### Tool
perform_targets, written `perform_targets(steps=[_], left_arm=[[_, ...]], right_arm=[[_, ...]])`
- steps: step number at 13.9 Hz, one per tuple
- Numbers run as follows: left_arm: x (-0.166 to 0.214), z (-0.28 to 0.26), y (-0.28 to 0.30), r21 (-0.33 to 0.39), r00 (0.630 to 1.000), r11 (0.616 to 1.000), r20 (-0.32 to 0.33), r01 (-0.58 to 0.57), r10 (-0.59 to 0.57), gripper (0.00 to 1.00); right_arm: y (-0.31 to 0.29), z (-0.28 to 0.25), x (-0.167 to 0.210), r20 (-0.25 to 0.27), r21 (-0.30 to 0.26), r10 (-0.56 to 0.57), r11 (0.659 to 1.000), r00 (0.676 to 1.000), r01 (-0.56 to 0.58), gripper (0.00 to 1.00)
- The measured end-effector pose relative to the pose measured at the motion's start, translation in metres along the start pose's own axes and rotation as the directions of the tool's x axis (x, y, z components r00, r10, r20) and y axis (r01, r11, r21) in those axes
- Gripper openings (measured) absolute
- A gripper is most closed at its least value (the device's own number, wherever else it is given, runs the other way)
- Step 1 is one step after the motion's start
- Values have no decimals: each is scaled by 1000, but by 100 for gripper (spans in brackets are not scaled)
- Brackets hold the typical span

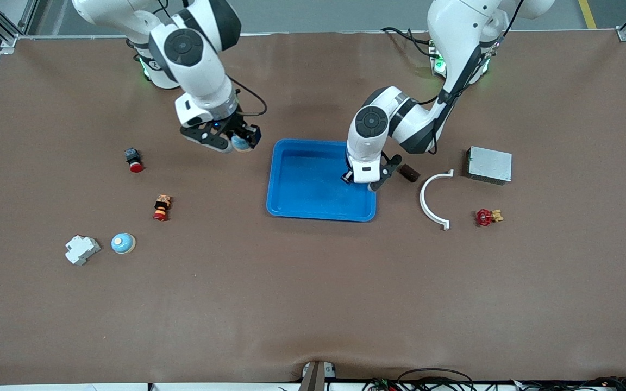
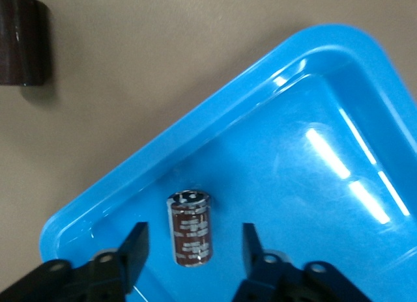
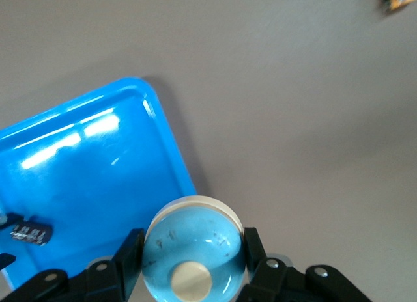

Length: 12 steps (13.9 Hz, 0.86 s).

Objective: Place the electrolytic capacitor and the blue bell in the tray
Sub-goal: 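Release the capacitor in the tray while the right gripper lowers the bell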

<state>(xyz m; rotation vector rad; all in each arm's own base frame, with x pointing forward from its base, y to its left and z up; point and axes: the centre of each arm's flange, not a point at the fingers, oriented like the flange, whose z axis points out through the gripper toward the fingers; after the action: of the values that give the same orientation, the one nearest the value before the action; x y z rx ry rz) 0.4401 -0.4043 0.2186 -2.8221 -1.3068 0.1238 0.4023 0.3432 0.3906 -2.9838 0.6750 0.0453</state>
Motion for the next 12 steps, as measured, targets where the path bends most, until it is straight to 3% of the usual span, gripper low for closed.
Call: perform_targets(steps=[3, 8, 10, 12], left_arm=[[19, -44, 2, 22, 999, 999, -15, 33, -32, 99], [96, -126, -30, 117, 998, 992, -54, 46, -40, 100], [115, -125, -41, 152, 998, 988, -45, 39, -33, 100], [115, -105, -52, 203, 998, 979, -59, 22, -11, 100]], right_arm=[[-23, 17, -40, -7, 28, 45, 999, 999, -45, 67], [-52, 73, -90, -2, 52, 92, 994, 996, -92, 67], [-61, 95, -104, 0, 36, 102, 994, 995, -102, 67], [-73, 114, -106, -29, 15, 108, 994, 994, -108, 67]])
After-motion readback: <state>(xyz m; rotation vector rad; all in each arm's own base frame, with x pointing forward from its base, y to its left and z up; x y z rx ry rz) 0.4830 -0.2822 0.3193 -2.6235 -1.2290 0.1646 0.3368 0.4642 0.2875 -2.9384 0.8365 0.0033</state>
